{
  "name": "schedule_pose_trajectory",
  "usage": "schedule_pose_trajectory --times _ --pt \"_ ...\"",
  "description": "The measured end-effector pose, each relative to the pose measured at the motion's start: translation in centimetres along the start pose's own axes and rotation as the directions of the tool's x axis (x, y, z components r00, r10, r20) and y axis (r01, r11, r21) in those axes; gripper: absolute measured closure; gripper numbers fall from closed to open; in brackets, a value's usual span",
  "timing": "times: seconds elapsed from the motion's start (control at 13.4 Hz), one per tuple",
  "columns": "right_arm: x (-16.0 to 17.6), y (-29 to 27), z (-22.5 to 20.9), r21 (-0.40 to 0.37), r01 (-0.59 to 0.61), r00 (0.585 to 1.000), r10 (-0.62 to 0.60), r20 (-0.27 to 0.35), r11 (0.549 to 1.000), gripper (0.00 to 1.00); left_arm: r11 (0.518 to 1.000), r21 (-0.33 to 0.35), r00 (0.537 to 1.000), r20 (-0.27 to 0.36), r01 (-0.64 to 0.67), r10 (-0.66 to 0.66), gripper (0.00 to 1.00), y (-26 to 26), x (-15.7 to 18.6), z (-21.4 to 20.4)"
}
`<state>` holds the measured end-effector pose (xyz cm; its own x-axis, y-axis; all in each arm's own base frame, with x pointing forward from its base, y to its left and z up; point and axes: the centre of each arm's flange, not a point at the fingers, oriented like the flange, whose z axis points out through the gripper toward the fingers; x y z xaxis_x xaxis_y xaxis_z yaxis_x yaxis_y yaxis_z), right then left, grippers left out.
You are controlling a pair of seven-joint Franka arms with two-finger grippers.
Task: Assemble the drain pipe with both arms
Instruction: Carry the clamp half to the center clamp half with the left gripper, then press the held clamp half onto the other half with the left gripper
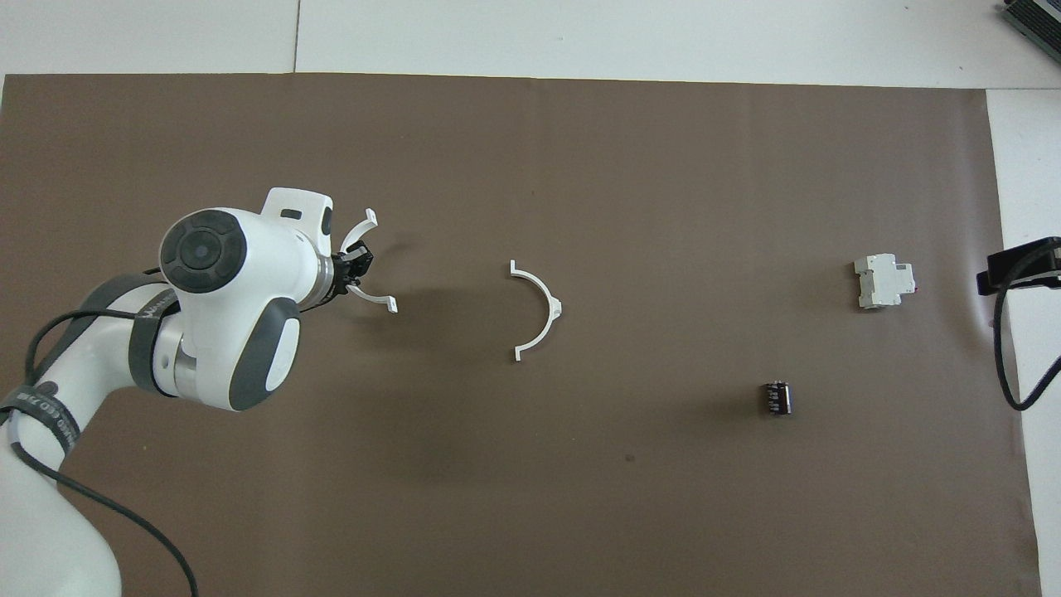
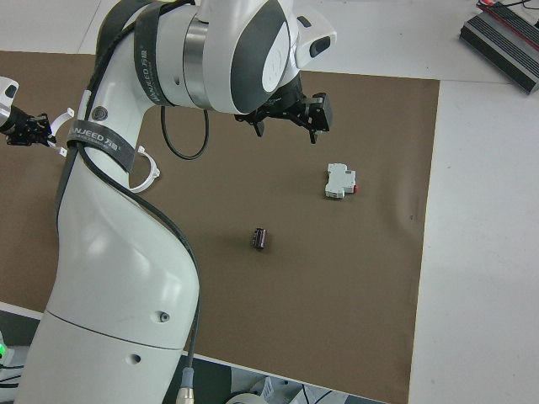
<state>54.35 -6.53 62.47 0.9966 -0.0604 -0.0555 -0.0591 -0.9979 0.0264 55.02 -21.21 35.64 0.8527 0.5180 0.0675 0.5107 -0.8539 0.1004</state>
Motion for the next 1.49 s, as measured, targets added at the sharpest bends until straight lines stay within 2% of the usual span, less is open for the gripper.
schedule_pose_trajectory --times 0.3,0.52,0.67,0.89,1.49 --pt "0.0 0.0 0.0 0.000 0.000 1.000 0.000 0.000 1.000 0.00 1.000 -0.004 1.000 0.016 -0.006 0.006 0.83 4.1 -6.3 0.2" --pt "0.0 0.0 0.0 0.000 0.000 1.000 0.000 0.000 1.000 0.00 0.998 -0.045 0.999 0.004 -0.037 0.037 0.83 6.5 -9.9 0.3" --pt "0.0 0.0 0.0 0.000 0.000 1.000 0.000 0.000 1.000 0.00 0.998 -0.055 0.999 0.008 -0.044 0.045 0.83 7.6 -11.8 2.2" --pt "0.0 0.0 0.0 0.000 0.000 1.000 0.000 0.000 1.000 0.00 0.998 -0.039 0.999 0.020 -0.046 0.047 0.83 7.8 -12.4 4.9" --pt "0.0 0.0 0.0 0.000 0.000 1.000 0.000 0.000 1.000 0.00 0.998 -0.044 0.999 0.016 -0.047 0.048 0.83 7.8 -12.2 5.0"
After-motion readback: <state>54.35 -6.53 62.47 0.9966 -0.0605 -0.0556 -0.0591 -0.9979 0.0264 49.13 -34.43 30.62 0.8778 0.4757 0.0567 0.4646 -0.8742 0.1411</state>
